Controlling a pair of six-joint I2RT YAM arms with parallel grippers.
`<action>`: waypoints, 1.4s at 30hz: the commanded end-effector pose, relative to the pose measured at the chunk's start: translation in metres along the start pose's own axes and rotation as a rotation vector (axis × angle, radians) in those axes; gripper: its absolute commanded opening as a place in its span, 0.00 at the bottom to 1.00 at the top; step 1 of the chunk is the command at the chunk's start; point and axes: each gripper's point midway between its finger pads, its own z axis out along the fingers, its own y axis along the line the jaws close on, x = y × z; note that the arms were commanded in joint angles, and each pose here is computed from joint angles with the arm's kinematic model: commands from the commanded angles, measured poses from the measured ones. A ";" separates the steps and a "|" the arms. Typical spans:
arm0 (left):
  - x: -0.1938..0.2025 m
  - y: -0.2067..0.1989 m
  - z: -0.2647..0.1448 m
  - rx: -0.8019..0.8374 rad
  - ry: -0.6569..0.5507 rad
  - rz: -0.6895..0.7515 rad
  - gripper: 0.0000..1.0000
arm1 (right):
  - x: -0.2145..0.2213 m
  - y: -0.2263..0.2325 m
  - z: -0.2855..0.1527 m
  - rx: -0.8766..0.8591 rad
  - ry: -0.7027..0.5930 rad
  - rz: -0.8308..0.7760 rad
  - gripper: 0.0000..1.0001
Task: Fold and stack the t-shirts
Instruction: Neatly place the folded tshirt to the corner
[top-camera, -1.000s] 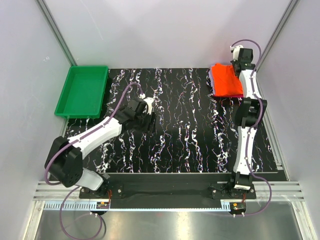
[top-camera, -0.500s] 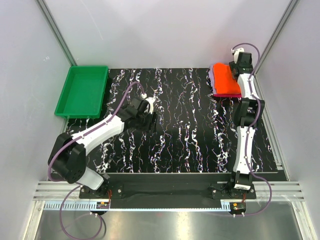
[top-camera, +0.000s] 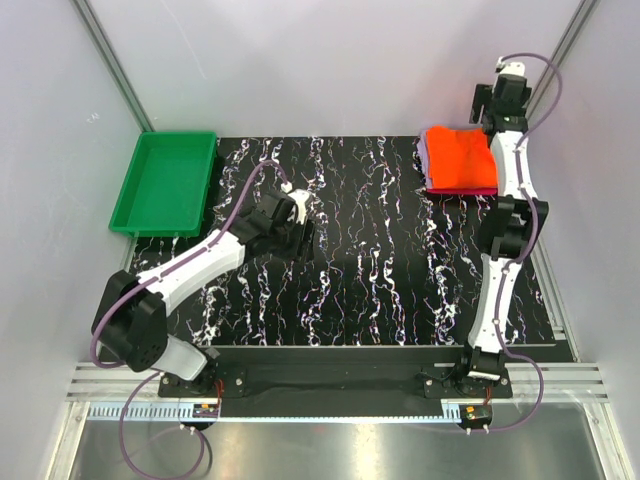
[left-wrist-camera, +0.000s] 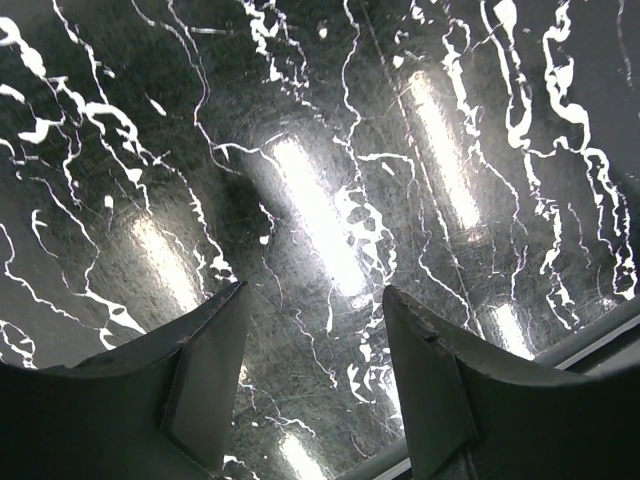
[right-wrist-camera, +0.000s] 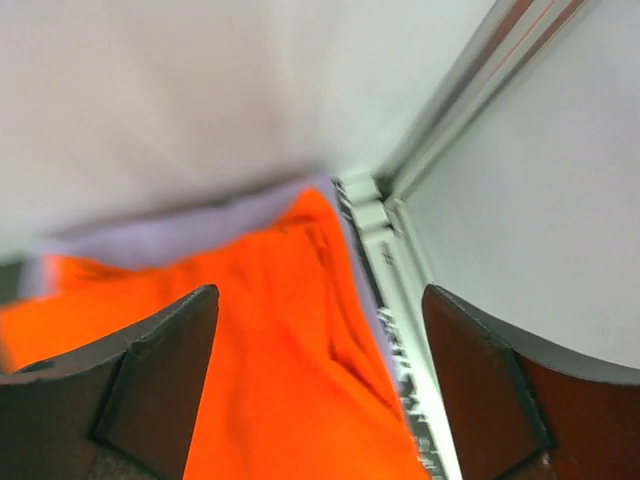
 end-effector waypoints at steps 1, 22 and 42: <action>-0.034 -0.012 -0.014 0.048 -0.126 0.038 0.61 | -0.061 0.012 -0.041 -0.117 -0.107 0.249 0.88; -0.037 0.002 -0.014 0.077 -0.095 -0.018 0.61 | 0.039 0.021 0.030 -0.668 -0.116 0.989 0.00; -0.028 0.006 -0.017 0.085 -0.068 -0.018 0.61 | 0.074 -0.005 0.077 -0.363 0.029 0.816 0.00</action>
